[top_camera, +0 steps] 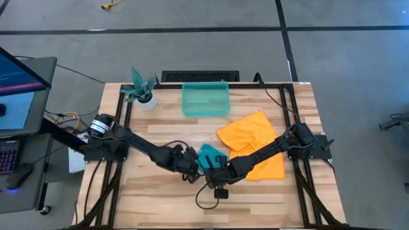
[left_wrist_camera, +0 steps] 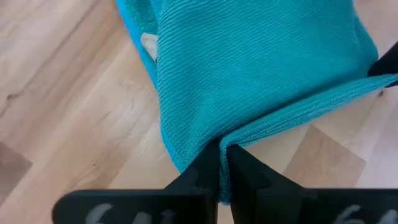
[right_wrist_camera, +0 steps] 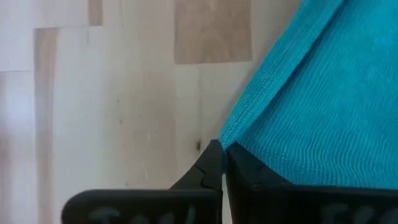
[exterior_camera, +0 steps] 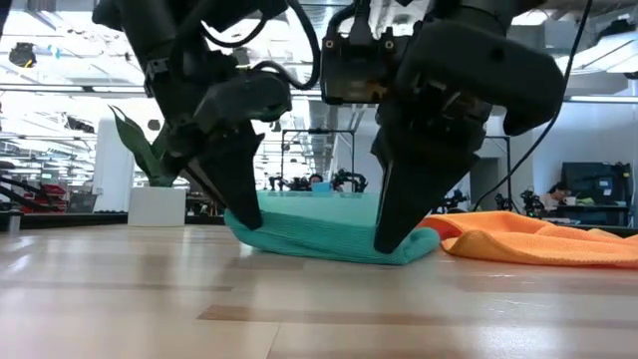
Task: Roll microfiber towels into tight, uniform cylinder then place into a basket
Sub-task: Roll the blue microfiber cloth
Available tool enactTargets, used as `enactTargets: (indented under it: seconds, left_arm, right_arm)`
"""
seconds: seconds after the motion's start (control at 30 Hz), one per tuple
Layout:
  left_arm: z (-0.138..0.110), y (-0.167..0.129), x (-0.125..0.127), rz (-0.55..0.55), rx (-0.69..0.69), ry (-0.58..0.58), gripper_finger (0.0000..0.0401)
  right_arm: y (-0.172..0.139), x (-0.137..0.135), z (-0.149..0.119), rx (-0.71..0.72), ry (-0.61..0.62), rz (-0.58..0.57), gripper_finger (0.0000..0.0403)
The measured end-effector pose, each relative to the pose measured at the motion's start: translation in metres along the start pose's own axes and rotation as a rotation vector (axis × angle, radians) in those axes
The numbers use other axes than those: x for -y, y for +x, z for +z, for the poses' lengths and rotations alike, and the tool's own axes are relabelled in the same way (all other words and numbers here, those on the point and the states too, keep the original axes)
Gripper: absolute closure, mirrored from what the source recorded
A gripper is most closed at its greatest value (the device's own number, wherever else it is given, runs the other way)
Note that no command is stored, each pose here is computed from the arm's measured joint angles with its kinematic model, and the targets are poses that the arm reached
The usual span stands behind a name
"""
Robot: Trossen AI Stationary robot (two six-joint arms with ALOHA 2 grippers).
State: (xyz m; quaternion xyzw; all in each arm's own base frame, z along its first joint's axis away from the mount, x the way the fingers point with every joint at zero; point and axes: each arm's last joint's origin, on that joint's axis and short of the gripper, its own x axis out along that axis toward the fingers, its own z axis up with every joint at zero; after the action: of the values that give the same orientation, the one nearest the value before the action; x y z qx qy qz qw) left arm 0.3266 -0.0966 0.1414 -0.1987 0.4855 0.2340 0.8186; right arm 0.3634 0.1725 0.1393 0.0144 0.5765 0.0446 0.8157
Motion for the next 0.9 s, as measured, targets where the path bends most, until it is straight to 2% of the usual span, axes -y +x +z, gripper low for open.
enactTargets:
  seconds: [0.17,0.27,0.47,0.6,0.7,0.8,0.9]
  left_arm:
    - [-0.005,0.009,-0.011,0.002,-0.011,-0.022,0.0395]
    - [-0.009,0.013,-0.02,0.043,0.003,-0.025,0.0395]
    - [-0.009,0.014,-0.021,0.048,-0.005,-0.024,0.0395]
    - [-0.009,0.014,-0.021,0.044,-0.011,-0.023,0.0395]
    - [-0.009,0.015,-0.021,0.041,-0.015,-0.024,0.0395]
    - [-0.01,0.015,-0.021,0.038,-0.018,-0.023,0.0395]
    - [-0.01,0.015,-0.021,0.035,-0.021,-0.023,0.0395]
  right_arm:
    - [0.0,-0.001,0.002,0.02,0.001,0.012,0.0364]
    - [0.001,-0.005,-0.003,-0.009,-0.012,0.027,0.0352]
    - [0.0,-0.008,-0.002,0.018,-0.081,0.008,0.0315]
    - [-0.006,-0.016,0.006,0.072,-0.201,0.036,0.0297]
    - [-0.008,-0.024,0.016,0.193,-0.328,0.053,0.0296]
    - [-0.012,-0.029,0.025,0.316,-0.465,-0.023,0.0301]
    - [-0.012,-0.029,0.025,0.329,-0.511,-0.116,0.0308]
